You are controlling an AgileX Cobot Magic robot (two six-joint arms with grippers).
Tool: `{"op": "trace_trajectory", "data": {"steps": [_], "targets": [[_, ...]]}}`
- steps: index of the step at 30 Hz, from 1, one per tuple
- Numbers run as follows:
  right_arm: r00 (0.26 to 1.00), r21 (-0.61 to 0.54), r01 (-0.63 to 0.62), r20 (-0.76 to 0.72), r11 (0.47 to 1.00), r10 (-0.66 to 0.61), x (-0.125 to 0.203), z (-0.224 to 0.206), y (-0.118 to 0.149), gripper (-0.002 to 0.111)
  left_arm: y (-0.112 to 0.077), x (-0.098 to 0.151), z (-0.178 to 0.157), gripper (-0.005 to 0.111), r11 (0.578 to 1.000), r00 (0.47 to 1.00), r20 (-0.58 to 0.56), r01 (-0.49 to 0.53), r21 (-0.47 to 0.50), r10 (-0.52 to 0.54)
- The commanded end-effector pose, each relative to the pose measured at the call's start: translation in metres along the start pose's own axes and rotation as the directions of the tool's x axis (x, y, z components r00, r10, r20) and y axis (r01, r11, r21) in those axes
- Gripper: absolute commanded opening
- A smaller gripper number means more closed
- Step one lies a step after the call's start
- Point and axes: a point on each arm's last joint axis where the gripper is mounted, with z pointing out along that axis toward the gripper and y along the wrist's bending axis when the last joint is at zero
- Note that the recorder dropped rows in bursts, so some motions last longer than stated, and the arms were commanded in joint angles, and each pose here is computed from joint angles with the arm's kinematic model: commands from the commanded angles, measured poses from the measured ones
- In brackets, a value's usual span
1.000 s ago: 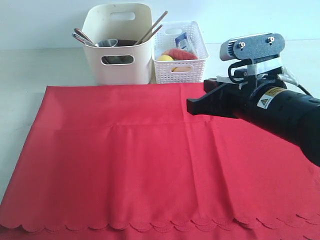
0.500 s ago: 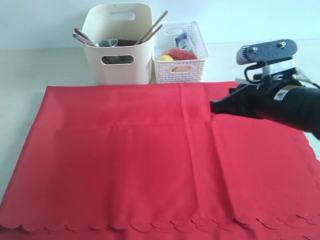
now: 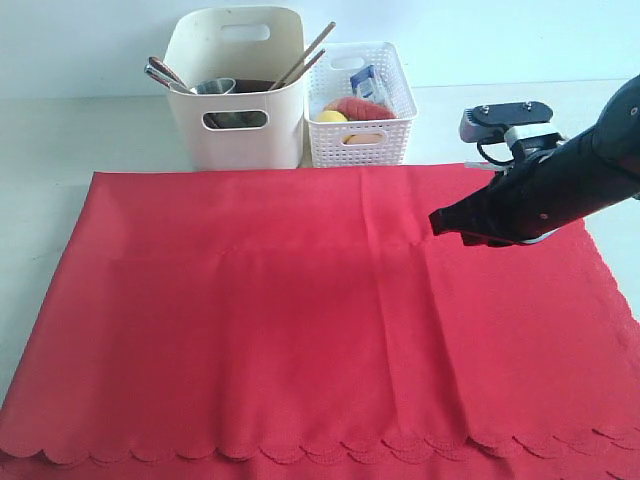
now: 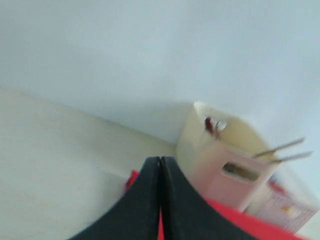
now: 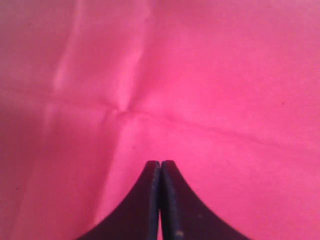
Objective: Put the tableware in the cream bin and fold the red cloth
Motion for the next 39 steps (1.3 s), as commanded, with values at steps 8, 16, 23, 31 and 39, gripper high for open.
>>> {"op": "trace_trajectory", "data": {"steps": [8,16,23,31,39], "targets": [[0.995,-0.089,0.088,-0.047,0.992,-0.093,0.003,-0.001,0.009,0.000,-0.007,-0.038,-0.009,0.002,0.977,0.902,0.380,0.161,0.141,-0.204],[0.995,-0.111,0.063,-0.064,0.992,-0.070,0.004,-0.001,0.011,0.000,-0.022,-0.053,0.000,0.002,0.995,0.960,0.279,-0.010,0.102,-0.019],[0.995,-0.111,0.063,-0.064,0.992,-0.070,0.004,-0.001,0.011,0.000,-0.014,-0.036,0.055,0.002,0.998,0.994,-0.107,-0.027,-0.064,0.020],[0.995,-0.113,0.062,-0.068,0.992,-0.070,0.005,0.000,0.011,0.000,-0.003,0.008,0.107,0.003,0.975,0.855,-0.499,-0.205,-0.080,0.139],[0.994,-0.111,0.069,-0.077,0.991,-0.078,0.006,0.003,0.010,0.000,-0.003,0.053,0.141,0.046,0.966,0.693,-0.698,-0.259,-0.008,0.180]]}}
